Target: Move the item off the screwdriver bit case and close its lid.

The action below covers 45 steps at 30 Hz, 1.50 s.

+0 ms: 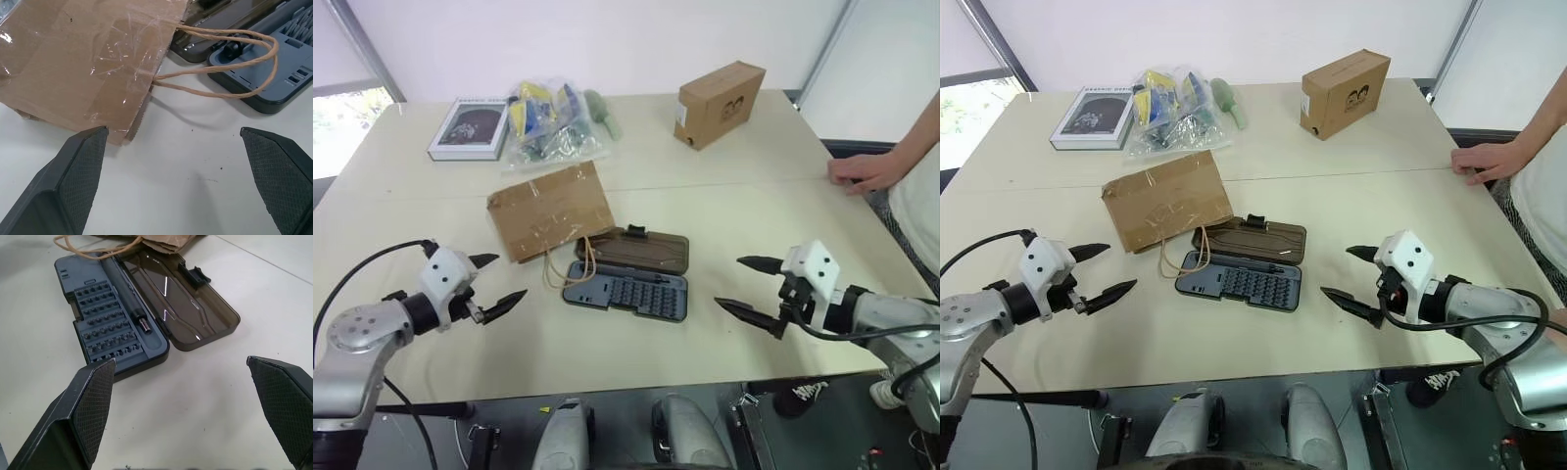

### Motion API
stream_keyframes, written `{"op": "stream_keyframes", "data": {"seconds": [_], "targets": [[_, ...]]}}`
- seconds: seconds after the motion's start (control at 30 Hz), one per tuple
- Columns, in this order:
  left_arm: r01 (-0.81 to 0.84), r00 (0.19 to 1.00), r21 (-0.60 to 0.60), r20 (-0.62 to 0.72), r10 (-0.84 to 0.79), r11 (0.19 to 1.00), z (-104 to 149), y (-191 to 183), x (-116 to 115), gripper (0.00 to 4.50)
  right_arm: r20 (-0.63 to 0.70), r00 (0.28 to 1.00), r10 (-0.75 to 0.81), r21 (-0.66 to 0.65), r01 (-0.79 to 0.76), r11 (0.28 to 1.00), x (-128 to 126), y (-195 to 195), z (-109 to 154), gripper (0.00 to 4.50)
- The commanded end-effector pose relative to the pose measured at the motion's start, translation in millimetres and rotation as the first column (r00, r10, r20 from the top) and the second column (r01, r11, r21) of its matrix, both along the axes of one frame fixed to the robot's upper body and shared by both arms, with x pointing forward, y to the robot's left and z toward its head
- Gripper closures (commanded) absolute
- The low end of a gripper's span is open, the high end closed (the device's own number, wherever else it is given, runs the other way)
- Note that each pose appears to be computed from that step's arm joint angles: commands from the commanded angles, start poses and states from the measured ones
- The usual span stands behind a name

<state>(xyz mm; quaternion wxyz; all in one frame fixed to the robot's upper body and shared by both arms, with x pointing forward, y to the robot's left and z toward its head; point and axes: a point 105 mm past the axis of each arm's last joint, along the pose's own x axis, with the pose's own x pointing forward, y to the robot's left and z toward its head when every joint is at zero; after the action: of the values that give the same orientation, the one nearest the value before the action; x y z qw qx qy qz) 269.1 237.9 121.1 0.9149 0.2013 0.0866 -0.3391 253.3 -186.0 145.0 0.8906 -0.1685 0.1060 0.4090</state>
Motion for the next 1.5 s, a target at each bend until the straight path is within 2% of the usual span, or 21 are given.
{"op": "stream_keyframes", "data": {"seconds": [0.03,0.6,0.9,0.97,1.07,1.17,1.33,1.5], "targets": [[0.01,0.999,-0.007,0.036,-0.01,1.0,11.9,-0.1,0.4,0.0,0.046,0.999,0.003,-0.008,-0.003,1.0,-2.0,0.7,12.3,0.04],[0.016,0.998,0.001,0.06,-0.016,1.0,16.3,-4.9,4.2,0.0,0.039,0.999,-0.009,-0.006,0.01,1.0,-2.9,-0.3,12.5,0.04],[0.023,0.994,0.065,0.107,-0.03,0.998,17.4,-3.2,6.5,0.0,0.039,0.999,-0.015,-0.003,0.016,1.0,-1.6,1.5,10.0,0.04],[0.026,0.988,0.097,0.146,-0.04,0.995,20.8,-3.2,9.6,0.0,0.04,0.999,-0.018,-0.004,0.018,1.0,-1.2,1.6,9.5,0.04],[0.0,0.957,0.225,0.282,-0.065,0.974,27.6,-0.5,21.3,0.0,0.045,0.999,-0.022,-0.004,0.023,1.0,-0.4,1.9,9.2,0.04],[0.01,0.924,0.322,0.359,-0.132,0.947,23.7,-2.1,28.5,0.0,0.057,0.998,-0.031,-0.008,0.031,0.999,0.8,1.9,8.8,0.04],[0.042,0.879,0.395,0.421,-0.221,0.918,15.8,-10.1,40.9,0.0,0.074,0.996,-0.051,-0.005,0.051,0.999,2.0,2.4,8.7,0.04],[0.083,0.867,0.406,0.421,-0.267,0.91,2.1,-20.3,50.5,0.0,0.086,0.994,-0.065,-0.009,0.066,0.998,1.3,2.4,9.1,0.04]]}}
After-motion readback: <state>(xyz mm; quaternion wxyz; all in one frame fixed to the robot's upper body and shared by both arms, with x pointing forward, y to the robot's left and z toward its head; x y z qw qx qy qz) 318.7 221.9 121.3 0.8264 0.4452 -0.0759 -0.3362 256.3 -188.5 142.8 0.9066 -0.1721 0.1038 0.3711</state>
